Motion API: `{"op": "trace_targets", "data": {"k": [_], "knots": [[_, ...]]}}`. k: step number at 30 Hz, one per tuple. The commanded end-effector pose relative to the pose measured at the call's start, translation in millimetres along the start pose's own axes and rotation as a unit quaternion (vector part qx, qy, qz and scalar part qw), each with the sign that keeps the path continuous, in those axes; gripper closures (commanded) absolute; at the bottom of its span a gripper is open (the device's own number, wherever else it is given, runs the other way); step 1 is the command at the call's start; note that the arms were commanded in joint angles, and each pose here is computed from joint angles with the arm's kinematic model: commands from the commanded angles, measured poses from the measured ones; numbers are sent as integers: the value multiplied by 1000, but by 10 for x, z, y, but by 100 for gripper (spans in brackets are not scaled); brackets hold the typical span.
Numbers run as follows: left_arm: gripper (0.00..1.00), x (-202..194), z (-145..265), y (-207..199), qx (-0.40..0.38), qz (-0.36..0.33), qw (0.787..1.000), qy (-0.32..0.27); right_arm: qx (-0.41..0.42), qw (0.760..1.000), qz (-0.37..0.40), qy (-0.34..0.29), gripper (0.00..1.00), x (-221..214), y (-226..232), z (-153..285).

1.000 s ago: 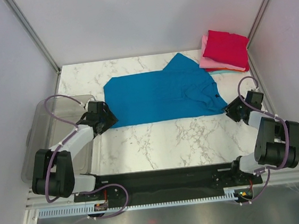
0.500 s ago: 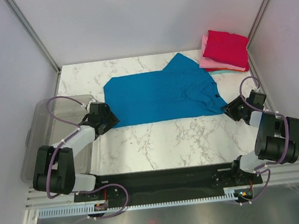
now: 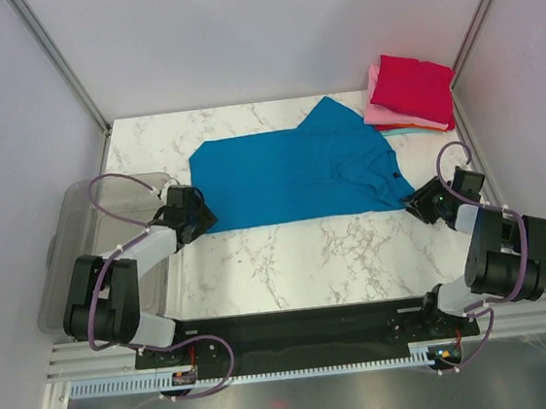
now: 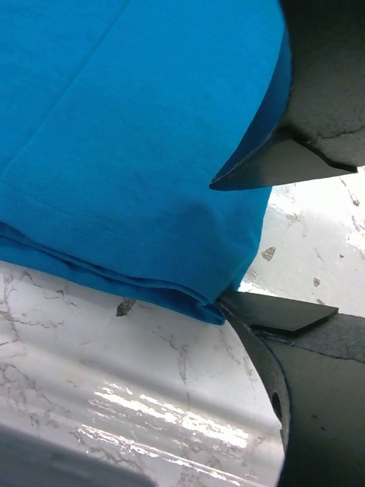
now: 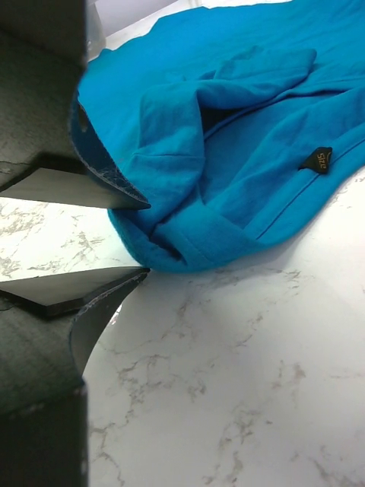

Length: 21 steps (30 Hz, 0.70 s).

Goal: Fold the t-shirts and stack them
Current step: Fold the tshirt

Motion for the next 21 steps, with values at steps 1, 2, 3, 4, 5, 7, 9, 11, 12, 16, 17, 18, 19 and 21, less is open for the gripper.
{"op": "trace_targets", "data": {"k": [1,2,3,4,5,7,9,11,12,16,17,18,19,21], "knots": [[38,-147,-91,219,64,15,997,29,-55,998,-10,25,56,-167,-236,34],[39,-142,-93,218,64,15,997,27,-54,998,-12,27,56,-169,-239,26],[41,-141,-93,220,65,15,997,27,-52,998,-11,25,56,-158,-229,17],[42,-139,-94,219,64,15,997,26,-53,998,-13,26,57,-152,-233,0],[45,-134,-95,217,64,15,998,25,-52,998,-14,25,58,-138,-224,-14],[60,-132,-102,212,61,13,998,24,-54,998,-18,27,78,-126,-232,-52],[95,-111,-115,210,63,11,998,21,-53,998,-18,23,92,-94,-231,-94],[98,-93,-130,202,65,11,998,20,-58,998,-20,24,100,-50,-232,-165],[98,-64,-133,191,64,10,998,17,-60,998,-23,25,100,-23,-234,-184],[98,0,-9,217,76,11,997,7,-73,996,-46,-21,100,253,-242,-114],[98,20,43,224,76,13,997,-1,-85,993,-68,-39,100,350,-315,-30],[98,26,81,236,78,17,997,-5,-90,991,-77,-54,100,401,-341,28],[98,57,160,248,78,20,997,-12,-86,990,-79,-76,100,445,-333,121],[98,53,211,259,78,18,997,-11,-115,983,-105,-97,100,478,-456,275]]}}
Point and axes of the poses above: each gripper's point midway between its finger pads, its own z axis back along the fingers, its own y axis along the line the jaws close on, x = y × z, the point moved 7 cm from there along z, back along the fingers, and after that the axes turned 14 degrees about -z, right-handed, at the moved point
